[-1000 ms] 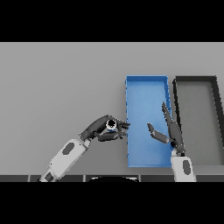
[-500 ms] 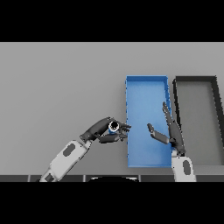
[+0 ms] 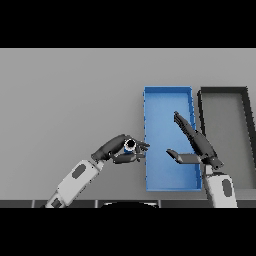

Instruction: Pick up the blue pipe and place it into the blue bin.

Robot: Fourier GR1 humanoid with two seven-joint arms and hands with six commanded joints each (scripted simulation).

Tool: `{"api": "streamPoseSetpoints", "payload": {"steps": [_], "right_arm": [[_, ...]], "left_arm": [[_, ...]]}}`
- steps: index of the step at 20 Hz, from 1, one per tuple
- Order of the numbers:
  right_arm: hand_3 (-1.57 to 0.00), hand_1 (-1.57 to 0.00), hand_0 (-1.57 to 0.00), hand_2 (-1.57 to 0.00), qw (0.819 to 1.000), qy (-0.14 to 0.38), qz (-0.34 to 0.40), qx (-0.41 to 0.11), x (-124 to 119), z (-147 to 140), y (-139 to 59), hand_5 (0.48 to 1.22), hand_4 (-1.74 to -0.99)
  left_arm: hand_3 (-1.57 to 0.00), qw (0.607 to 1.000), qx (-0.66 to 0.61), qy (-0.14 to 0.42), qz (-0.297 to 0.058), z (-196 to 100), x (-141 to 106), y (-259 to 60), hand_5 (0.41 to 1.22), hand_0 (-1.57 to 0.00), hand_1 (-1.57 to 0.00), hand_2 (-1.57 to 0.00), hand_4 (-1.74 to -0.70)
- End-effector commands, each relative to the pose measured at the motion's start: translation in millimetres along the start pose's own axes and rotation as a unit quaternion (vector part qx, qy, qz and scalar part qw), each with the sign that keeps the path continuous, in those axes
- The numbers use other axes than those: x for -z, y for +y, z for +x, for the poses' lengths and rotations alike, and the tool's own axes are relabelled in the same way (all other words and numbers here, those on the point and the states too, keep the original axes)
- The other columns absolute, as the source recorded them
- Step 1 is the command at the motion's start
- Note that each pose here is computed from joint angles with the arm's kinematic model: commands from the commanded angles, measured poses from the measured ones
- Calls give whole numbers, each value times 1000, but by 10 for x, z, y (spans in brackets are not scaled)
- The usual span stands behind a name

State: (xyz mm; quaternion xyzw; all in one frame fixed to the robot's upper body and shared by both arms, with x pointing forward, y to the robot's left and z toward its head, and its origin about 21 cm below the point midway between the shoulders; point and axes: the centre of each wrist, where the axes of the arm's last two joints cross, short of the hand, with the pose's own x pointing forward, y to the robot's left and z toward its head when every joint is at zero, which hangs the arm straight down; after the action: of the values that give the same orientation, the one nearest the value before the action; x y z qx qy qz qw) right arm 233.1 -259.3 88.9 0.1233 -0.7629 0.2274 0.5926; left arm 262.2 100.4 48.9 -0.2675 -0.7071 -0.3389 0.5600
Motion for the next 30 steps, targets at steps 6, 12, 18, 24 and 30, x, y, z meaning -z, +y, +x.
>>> {"api": "streamPoseSetpoints", "payload": {"steps": [6,12,18,24,30], "right_arm": [[1,1,1,1,989,-25,140,-32,342,534,186,520,-1301],[1,1,1,1,968,-46,235,-71,660,799,342,532,-1304],[1,1,1,1,952,-40,295,-70,982,822,595,532,-1241],[1,-1,1,-23,946,-24,315,-71,1271,796,737,511,-1225],[-375,-500,-478,-500,930,-19,358,-79,1478,799,868,538,-1390]], "left_arm": [[-1438,1000,2,11,8,-1,21,37,1221,-1571,-1571,-1571,-1732],[-1437,1000,2,8,2,23,60,25,1221,-1571,-1571,-1571,-1732],[-1494,1000,-8,-3,-9,-27,58,73,1221,-1571,-1571,-1571,-1732],[-1501,1000,-13,2,-21,-29,32,96,1221,-1571,-1571,-1571,-1727],[-736,997,58,30,-34,32,88,122,1221,-993,-895,-875,-1587]]}}
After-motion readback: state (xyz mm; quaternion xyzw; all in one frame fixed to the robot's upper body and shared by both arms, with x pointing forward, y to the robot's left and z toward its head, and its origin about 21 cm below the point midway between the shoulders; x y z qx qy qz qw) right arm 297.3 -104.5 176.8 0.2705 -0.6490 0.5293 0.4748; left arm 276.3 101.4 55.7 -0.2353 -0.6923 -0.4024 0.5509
